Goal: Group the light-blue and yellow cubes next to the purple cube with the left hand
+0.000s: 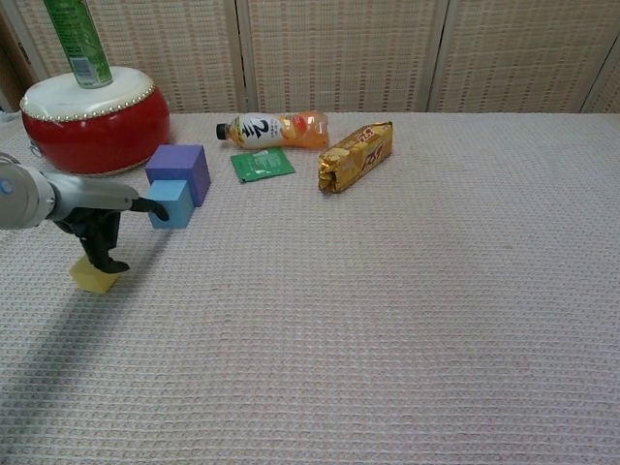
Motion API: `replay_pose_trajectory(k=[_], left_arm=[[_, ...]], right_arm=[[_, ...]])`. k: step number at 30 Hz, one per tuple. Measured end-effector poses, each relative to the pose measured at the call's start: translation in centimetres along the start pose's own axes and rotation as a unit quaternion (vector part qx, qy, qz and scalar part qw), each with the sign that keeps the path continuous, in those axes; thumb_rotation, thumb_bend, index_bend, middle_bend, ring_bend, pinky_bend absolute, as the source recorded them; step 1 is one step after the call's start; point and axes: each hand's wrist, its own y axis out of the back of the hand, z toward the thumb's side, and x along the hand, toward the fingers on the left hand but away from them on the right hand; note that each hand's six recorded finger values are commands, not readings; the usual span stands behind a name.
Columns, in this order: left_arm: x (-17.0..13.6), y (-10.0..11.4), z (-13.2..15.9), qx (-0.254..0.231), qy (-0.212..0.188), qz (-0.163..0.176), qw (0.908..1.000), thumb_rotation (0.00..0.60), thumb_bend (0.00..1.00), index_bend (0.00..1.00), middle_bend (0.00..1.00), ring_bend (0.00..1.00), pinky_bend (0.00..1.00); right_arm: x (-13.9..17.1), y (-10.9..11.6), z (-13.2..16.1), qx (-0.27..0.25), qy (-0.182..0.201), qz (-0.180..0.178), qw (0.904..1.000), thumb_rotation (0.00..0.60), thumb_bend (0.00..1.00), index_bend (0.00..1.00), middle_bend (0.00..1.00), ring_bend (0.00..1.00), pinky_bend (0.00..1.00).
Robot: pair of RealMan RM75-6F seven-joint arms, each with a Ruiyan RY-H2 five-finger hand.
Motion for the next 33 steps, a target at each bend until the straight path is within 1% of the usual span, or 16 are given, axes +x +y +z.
replay_pose_trajectory(k=[5,11,14,17,21,22,25,30,33], left_arm=[[-1.1,-0.2,0.8,0.010,-0.015,0.004,0.9998,0.600,0.39,0.00,1.00,1.00,1.00],[-3.3,-0.6,1.3,0.020,-0.030,0.010,0.9993,0.600,0.39,0.00,1.00,1.00,1.00],[-4.2,-1.1,0.5,0.030,-0.023,0.010,0.9992,0.600,0.38,0.04,1.00,1.00,1.00],[-4.6,-1.6,-0.9,0.056,-0.007,0.015,0.9983,0.600,0.39,0.12,1.00,1.00,1.00],[-4.6,-1.6,-2.7,0.083,0.018,0.037,0.9957,0.600,0.39,0.16,1.00,1.00,1.00],[-4.6,-1.6,-3.0,0.087,0.021,0.042,0.9951,0.600,0.39,0.19,1.00,1.00,1.00],[-4.7,-1.8,-3.7,0.088,0.028,0.049,0.9945,0.600,0.40,0.24,1.00,1.00,1.00],[-4.5,-2.5,-4.1,0.077,0.026,0.038,0.9960,0.600,0.40,0.25,1.00,1.00,1.00],[-4.1,-2.7,-4.1,0.080,0.023,0.039,0.9957,0.600,0.40,0.24,1.00,1.00,1.00]], right_arm=[[0.0,-0.1,0.1,-0.001,0.002,0.002,1.0000,0.344,0.00,0.00,0.00,0.00,0.00],[0.1,-0.1,0.3,-0.002,0.006,0.003,1.0000,0.345,0.00,0.00,0.00,0.00,0.00],[0.2,-0.1,0.3,-0.003,0.009,0.004,1.0000,0.345,0.00,0.00,0.00,0.00,0.00],[0.2,0.0,0.4,-0.004,0.010,0.005,0.9999,0.345,0.00,0.00,0.00,0.00,0.00],[0.2,-0.2,0.5,-0.003,0.010,0.009,0.9999,0.345,0.00,0.00,0.00,0.00,0.00],[0.2,-0.3,0.5,-0.003,0.010,0.010,0.9999,0.345,0.00,0.00,0.00,0.00,0.00],[0.0,-0.4,0.6,-0.002,0.012,0.012,0.9999,0.346,0.00,0.00,0.00,0.00,0.00],[0.0,-0.5,0.7,-0.001,0.011,0.014,0.9998,0.345,0.00,0.00,0.00,0.00,0.00],[0.0,-0.6,0.8,0.000,0.011,0.015,0.9998,0.345,0.00,0.00,0.00,0.00,0.00]])
